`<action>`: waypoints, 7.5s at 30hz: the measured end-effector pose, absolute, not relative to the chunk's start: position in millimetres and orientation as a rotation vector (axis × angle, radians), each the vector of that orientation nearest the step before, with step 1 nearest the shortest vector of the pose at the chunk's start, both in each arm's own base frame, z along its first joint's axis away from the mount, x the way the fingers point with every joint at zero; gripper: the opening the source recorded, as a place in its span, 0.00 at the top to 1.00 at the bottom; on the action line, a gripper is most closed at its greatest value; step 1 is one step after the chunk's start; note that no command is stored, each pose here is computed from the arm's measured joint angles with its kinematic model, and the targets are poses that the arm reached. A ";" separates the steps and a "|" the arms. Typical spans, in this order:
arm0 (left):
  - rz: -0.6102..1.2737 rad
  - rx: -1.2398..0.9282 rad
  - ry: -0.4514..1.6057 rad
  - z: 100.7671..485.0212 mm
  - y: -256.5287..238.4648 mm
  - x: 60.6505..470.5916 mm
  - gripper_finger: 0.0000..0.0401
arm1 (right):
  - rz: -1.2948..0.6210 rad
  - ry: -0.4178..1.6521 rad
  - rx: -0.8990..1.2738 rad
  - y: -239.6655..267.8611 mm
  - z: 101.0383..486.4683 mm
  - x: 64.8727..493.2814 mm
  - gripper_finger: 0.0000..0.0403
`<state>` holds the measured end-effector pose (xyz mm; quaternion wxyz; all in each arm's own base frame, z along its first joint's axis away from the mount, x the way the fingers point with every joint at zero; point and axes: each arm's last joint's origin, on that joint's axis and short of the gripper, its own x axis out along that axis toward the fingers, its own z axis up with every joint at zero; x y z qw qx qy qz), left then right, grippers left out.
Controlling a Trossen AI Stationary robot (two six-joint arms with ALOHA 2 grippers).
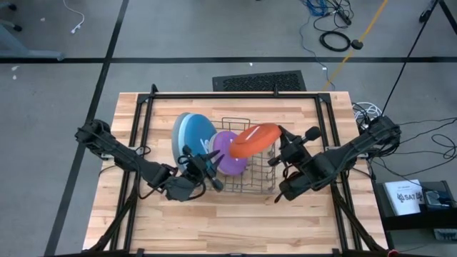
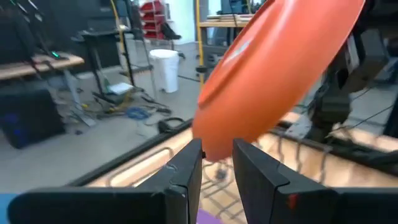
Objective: Sort dishes
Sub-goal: Put the orange plate into the dish rack
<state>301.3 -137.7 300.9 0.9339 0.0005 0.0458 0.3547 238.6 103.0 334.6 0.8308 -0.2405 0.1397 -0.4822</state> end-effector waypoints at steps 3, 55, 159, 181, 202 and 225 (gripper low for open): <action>0.683 -0.050 0.086 301.1 -135.8 303.8 0.78 | -1.031 0.285 -0.490 100.1 338.7 236.4 1.00; 0.261 -0.998 0.191 288.0 -69.3 340.5 0.37 | -0.875 0.429 -0.872 123.1 356.0 215.4 1.00; 0.469 1.032 0.352 309.6 -106.8 323.0 0.94 | -0.479 0.702 -0.408 142.3 309.7 221.5 0.74; 0.164 1.713 0.728 312.1 -83.6 331.1 0.94 | -0.280 0.758 -0.309 157.2 313.5 212.0 0.74; 0.032 1.839 0.899 251.3 -55.9 374.3 0.94 | -0.273 0.730 -0.293 159.1 315.1 214.4 0.74; 0.085 1.778 0.929 244.9 -58.1 375.5 0.88 | -0.264 0.736 -0.309 159.2 314.9 214.4 0.74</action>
